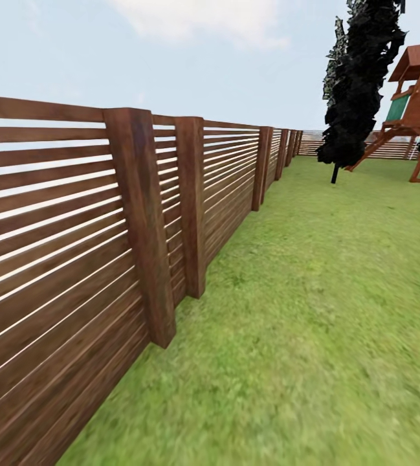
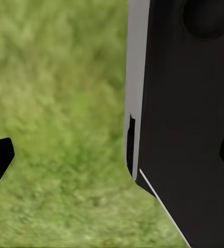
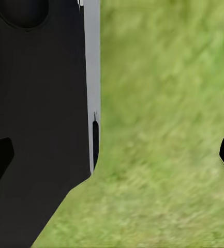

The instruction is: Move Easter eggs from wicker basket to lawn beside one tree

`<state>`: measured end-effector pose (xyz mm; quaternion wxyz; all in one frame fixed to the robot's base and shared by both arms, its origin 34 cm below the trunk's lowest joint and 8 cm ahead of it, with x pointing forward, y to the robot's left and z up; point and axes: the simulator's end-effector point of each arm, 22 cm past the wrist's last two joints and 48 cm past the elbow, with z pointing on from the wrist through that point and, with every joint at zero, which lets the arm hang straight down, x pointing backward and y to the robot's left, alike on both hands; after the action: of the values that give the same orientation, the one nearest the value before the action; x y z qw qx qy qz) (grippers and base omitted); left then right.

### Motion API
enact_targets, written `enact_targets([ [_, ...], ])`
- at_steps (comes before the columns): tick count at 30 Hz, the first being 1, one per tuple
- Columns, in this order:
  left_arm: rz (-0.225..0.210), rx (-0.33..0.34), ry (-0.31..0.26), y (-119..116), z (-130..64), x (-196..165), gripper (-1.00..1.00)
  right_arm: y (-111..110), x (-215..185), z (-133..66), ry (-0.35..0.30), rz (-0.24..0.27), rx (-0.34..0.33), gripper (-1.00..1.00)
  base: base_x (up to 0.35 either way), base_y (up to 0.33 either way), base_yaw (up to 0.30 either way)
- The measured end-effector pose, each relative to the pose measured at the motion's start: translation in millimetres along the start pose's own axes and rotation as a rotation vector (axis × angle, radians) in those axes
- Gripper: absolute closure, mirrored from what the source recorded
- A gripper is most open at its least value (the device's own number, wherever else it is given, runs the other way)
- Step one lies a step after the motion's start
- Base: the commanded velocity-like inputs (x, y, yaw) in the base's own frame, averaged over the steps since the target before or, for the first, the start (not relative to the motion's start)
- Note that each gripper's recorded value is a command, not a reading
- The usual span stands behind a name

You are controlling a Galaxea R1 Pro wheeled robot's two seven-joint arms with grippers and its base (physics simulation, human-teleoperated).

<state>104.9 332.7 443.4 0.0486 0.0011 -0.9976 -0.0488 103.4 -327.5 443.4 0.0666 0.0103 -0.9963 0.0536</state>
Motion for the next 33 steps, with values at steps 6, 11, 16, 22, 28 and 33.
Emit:
enact_targets([
  [6, 0.0, 0.0, 0.0, 0.0, 0.0, 0.0, -1.0, 0.0, 0.0, 0.0, 0.0, 0.0, 0.0, -1.0, 0.339, 0.0, -0.002],
  [11, 0.0, 0.0, 0.0, 0.0, 0.0, -0.1, -1.0, -0.1, 0.1, 0.0, 0.0, -0.002, 0.0, -1.0, 0.339, 0.0, -0.164],
  [16, 0.0, -0.001, 0.0, 0.8, 0.0, 0.0, -1.0, -0.1, 0.0, 0.0, 0.0, -0.001, 0.0, -1.0, 0.339, 0.0, -0.185],
  [22, 0.0, -0.001, 0.0, 1.0, 0.0, 0.0, -1.0, 0.0, 0.0, 0.0, 0.0, -0.001, 0.0, -1.0, 0.339, 0.0, -0.01],
  [28, 0.0, -0.001, 0.0, 1.1, 0.0, 0.0, -1.0, 0.0, 0.0, 0.0, 0.0, -0.001, 0.0, -1.0, 0.339, 0.0, 0.0],
  [33, 0.0, -0.001, 0.0, 1.0, 0.0, 0.0, -1.0, 0.0, 0.0, 0.0, 0.0, -0.001, 0.0, -1.0, 0.339, 0.0, 0.0],
])
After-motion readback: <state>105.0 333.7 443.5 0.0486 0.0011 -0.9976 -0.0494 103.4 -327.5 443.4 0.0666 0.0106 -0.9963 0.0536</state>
